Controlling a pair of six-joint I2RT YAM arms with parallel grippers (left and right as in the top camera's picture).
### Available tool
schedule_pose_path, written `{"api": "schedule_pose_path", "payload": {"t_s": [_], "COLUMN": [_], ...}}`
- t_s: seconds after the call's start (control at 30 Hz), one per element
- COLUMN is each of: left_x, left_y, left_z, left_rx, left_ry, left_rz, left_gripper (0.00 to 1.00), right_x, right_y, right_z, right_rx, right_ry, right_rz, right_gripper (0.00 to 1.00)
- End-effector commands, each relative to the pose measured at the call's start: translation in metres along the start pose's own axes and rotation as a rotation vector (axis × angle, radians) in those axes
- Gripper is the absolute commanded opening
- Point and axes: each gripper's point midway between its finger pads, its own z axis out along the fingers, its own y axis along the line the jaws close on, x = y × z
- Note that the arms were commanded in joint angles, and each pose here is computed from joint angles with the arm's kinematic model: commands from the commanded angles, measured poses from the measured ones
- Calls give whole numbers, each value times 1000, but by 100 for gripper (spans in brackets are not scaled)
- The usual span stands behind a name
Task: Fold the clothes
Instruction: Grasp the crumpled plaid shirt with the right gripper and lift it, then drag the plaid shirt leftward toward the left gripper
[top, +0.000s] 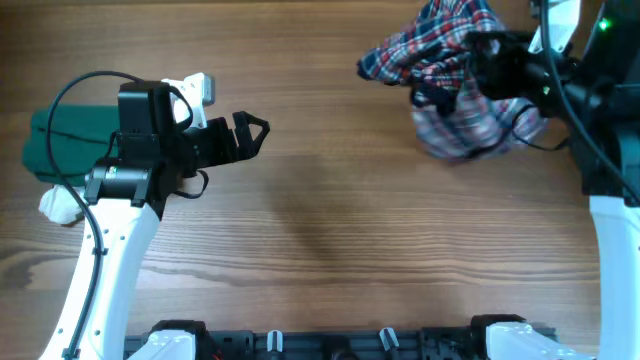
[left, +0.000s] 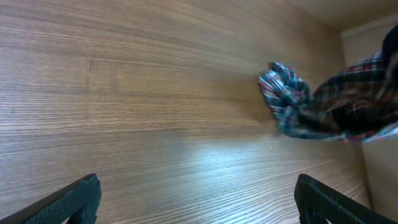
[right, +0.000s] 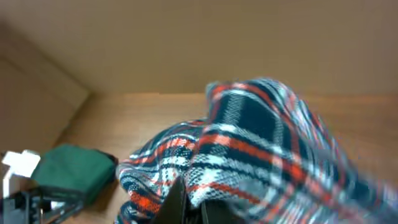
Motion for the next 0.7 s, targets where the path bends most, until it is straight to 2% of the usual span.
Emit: {"api": "schedule_pose_path", "payload": {"t_s": [0.0,0.07,0.13,0.33,0.5,0.67], "left_x": [-6,-6,-6,-5,-5,-5], "left_y": [-10,-10,-10,-10,-10,-10], "left_z": [-6,-6,-6,-6,-6,-5], "left_rx": [27,27,27,26,26,25], "left_ry": [-18,-18,-18,-16,-16,-16], "left_rz": [17,17,17,16,16,34], "left_gripper": [100,100,100,100,100,100], "right_x": [-18,-24,-34,-73,-82,-84], "right_y": [27,16,-13,-115,-153,-165], "right_z": [-23,-23,-33,-124,-181,-197], "right_rx": [-97,-28,144,717,947,1025], "right_ry": [-79,-108,-161,-427,-542,-571], "right_rz": [-15,-18,16,194,257,274], "right_gripper": [4,4,4,4,4,4]}}
